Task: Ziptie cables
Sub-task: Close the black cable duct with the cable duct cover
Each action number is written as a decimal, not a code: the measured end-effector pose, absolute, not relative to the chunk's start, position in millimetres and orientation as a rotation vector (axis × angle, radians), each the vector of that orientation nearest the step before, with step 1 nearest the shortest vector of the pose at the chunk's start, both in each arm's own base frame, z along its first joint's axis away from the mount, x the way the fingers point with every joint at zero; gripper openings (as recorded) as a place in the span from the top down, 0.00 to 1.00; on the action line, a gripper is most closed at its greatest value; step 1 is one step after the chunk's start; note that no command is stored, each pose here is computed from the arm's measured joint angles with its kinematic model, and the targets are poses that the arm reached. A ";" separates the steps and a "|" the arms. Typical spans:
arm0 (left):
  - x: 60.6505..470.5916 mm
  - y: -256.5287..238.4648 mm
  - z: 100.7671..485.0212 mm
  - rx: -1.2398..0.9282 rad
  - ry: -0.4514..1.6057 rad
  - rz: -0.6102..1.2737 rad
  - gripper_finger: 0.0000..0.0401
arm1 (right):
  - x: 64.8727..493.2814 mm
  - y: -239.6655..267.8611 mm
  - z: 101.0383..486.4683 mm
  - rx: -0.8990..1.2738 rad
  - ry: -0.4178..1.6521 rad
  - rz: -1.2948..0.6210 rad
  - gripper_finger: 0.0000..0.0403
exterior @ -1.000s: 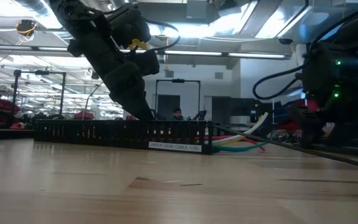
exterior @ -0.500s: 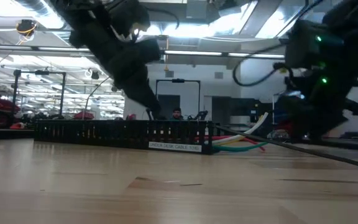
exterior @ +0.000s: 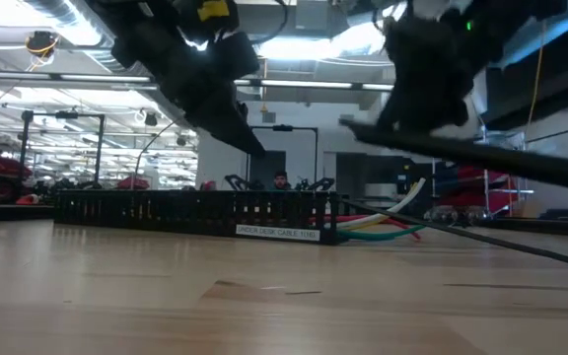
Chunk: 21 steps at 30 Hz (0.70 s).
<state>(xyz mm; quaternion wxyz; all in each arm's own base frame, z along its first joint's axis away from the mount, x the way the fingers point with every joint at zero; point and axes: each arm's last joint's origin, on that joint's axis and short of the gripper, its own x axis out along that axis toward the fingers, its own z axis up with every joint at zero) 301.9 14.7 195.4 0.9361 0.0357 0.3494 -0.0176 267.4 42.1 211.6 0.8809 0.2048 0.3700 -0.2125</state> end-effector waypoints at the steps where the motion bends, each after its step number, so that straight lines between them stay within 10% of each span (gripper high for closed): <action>1: 302.0 12.7 195.3 0.089 0.714 -0.049 0.57 | 269.1 44.7 216.0 0.421 0.759 -0.427 0.45; 21: 352.1 -15.3 179.2 0.115 0.793 -0.134 0.57 | 267.6 77.3 227.8 0.473 0.732 -0.336 0.44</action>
